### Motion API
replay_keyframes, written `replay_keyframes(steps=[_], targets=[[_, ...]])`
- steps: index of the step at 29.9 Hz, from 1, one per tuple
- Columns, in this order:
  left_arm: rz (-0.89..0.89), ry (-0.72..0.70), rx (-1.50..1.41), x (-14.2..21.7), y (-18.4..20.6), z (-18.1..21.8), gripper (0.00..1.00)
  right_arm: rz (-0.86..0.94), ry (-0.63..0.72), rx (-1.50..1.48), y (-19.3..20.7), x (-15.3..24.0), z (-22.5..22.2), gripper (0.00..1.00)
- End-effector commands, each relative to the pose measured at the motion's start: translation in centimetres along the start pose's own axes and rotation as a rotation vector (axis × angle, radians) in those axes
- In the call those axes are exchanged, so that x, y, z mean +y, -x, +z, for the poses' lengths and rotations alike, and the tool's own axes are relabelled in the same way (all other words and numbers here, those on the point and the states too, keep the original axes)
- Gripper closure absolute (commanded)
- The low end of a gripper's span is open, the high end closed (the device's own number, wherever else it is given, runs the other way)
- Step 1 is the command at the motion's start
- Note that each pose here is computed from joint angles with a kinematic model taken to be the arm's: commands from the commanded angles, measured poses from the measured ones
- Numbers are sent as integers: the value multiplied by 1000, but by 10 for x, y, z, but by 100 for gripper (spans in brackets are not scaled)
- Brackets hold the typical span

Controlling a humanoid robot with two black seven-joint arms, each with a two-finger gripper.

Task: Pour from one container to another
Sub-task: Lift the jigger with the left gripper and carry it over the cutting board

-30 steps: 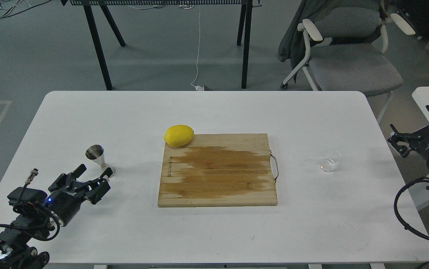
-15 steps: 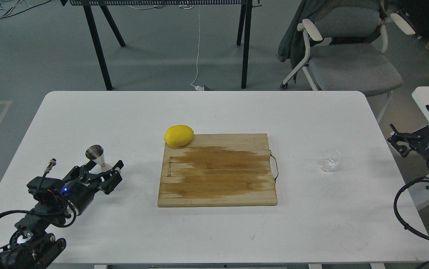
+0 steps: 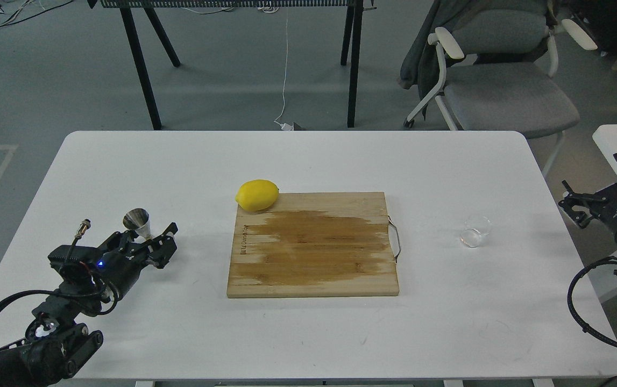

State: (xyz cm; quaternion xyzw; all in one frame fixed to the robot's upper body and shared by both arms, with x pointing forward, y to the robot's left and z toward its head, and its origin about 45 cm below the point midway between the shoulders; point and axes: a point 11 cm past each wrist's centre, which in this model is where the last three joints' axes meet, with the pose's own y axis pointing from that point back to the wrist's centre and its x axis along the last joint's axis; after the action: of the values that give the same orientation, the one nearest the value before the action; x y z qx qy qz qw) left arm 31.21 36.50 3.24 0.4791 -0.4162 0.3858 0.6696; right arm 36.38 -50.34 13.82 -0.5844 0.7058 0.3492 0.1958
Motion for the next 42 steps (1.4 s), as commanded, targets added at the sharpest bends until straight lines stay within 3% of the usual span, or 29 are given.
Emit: replay_keyframes(steps=[1,4,7,13,15,19,22,25,27,32,35,42], targets=[[-4,-8,-4,1,0,-3,64,-2,2,-2,1,0,2,0],[-5,-7,-5,1,0,-3,82,-2,2,-2,1,0,2,0],[-5,-8,-6,1,0,-4,92,-2,2,-2,1,0,2,0],[34,10,-21,-9,-20,-2,93,0,2,-2,0,0,2,0],[90,48,-34,-23,-46,6,93,0,2,-2,0,0,2,0],[263,128,-120,-52,-143,16,93,1,2,-2,0,0,2,0],[415,242,-147,-74,-216,59,94,-1,3,-3,0,0,2,0],[496,381,-124,-87,-244,118,94,-1,4,-4,1,-1,3,0],[504,497,-76,-94,-236,173,94,0,4,-4,0,0,3,0],[392,754,29,-94,-169,305,94,14,5,-3,-5,2,4,0],[296,768,36,-85,-124,310,94,14,5,-3,-5,2,4,0],[150,739,-11,-73,-60,293,94,27,7,-3,-10,5,5,0]])
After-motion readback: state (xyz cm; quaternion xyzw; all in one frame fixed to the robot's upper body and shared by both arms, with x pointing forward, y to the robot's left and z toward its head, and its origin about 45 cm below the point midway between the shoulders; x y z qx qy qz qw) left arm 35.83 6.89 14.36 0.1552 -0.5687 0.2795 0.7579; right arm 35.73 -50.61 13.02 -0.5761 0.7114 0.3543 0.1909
